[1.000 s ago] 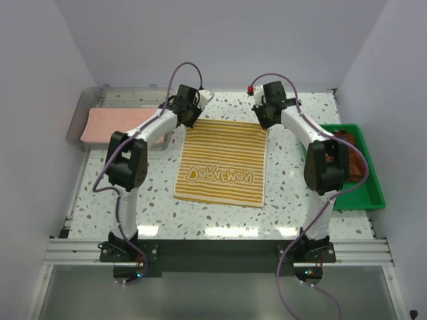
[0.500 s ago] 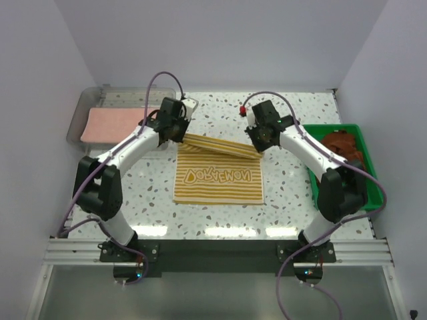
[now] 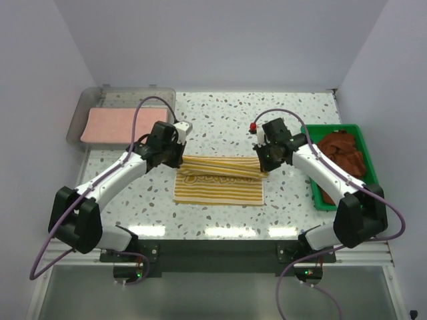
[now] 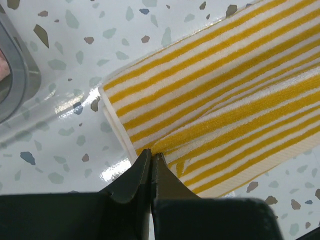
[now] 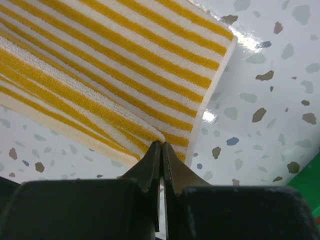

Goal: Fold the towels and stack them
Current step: Fold the towel

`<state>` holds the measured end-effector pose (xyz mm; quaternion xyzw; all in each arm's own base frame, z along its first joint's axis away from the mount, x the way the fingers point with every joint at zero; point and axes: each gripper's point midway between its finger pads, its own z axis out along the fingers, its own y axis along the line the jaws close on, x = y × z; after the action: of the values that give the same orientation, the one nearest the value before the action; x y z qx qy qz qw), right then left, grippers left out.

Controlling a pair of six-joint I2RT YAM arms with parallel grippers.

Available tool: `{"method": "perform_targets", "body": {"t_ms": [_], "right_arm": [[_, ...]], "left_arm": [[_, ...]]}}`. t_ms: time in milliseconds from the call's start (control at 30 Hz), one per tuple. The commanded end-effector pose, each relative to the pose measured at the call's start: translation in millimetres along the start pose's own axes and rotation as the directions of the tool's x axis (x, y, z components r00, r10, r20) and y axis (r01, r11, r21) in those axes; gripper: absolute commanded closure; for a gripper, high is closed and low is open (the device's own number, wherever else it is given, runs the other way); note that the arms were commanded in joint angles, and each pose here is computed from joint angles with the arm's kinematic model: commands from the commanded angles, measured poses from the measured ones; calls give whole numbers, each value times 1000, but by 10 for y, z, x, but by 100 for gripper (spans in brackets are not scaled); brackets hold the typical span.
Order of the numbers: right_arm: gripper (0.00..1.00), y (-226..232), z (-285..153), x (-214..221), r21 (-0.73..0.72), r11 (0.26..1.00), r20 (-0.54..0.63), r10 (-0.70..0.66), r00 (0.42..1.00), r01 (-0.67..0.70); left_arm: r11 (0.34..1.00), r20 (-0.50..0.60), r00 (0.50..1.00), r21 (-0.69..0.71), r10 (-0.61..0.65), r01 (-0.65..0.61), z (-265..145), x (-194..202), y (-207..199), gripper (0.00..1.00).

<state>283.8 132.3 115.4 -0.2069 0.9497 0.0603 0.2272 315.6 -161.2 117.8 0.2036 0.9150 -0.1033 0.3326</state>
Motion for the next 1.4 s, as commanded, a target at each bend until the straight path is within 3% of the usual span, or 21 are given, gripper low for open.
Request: {"method": "perform_targets", "body": {"t_ms": [0,233,867,1367], "right_arm": [[100,-164,-66,395,57,998,-134,24,991,-17],[100,-66,-12,470,19,998,-183,66,981,-64],[100,10,225,794,1,996,-368,85,926,-91],[100,-58,-5,630,47,997,-326,78,942,-66]], "left_arm": [[992,-78,995,-114,-58,49,-97,271,233,100],[983,-181,978,-167,-101,71,-98,578,293,100],[984,-375,916,-150,-143,93,53,1031,213,100],[973,-332,924,-184,-192,136,-106,799,215,100]]}}
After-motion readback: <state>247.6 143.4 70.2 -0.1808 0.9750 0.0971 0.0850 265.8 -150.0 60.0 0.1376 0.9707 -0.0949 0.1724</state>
